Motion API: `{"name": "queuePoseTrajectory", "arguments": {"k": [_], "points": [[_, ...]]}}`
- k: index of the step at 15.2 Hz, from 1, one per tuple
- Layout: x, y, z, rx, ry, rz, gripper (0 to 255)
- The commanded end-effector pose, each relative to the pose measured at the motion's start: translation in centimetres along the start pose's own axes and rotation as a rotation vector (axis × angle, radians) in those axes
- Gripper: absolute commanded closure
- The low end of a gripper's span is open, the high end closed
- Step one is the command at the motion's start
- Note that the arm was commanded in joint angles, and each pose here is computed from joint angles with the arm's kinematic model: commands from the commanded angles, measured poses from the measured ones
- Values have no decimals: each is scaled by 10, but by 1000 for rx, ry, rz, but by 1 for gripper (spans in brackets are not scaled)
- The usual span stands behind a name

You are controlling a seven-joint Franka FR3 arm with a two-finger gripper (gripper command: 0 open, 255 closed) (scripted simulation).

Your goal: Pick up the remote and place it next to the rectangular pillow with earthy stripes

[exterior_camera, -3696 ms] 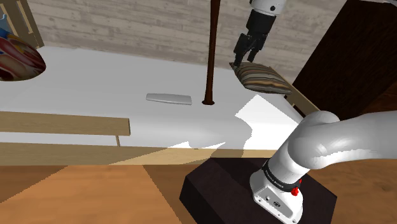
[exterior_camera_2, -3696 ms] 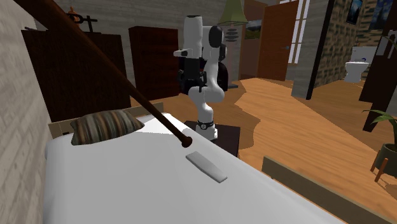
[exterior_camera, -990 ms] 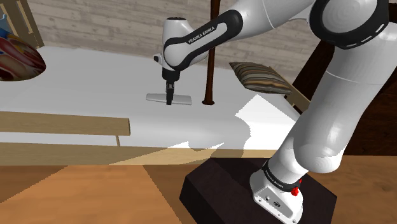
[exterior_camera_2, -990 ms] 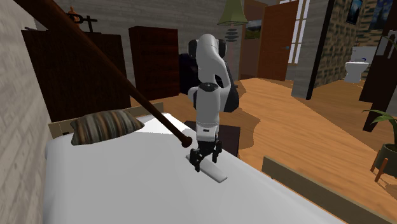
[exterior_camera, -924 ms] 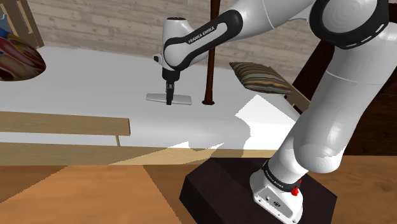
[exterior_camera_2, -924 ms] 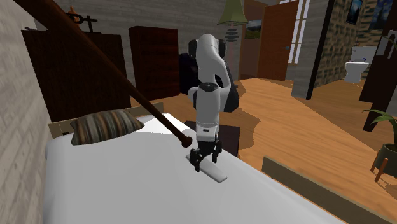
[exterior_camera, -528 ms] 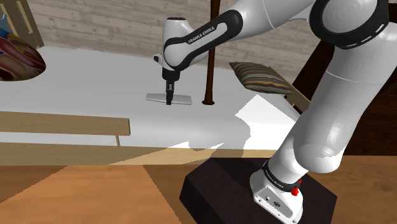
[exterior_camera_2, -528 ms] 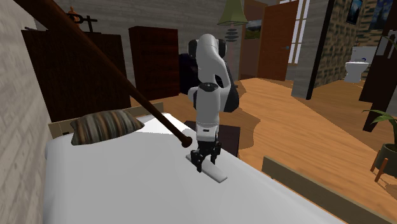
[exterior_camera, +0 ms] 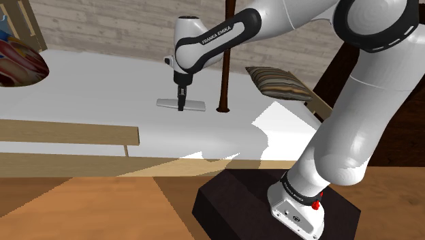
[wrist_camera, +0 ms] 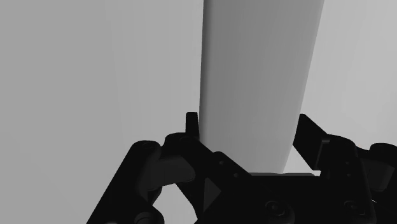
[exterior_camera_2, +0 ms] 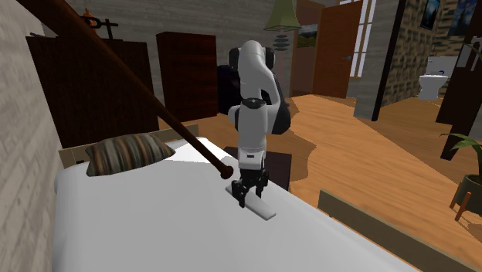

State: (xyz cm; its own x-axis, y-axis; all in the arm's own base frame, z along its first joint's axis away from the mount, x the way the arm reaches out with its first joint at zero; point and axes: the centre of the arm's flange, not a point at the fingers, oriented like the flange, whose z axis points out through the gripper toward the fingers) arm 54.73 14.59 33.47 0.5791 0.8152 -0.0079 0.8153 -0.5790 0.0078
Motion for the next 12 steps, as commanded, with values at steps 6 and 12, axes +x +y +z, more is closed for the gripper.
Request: {"name": "queuePoseTrajectory", "arguments": {"k": [6, 12], "points": [[-1, 0, -35, 0, 0, 0, 255], [-1, 0, -67, 0, 0, 0, 255]]}}
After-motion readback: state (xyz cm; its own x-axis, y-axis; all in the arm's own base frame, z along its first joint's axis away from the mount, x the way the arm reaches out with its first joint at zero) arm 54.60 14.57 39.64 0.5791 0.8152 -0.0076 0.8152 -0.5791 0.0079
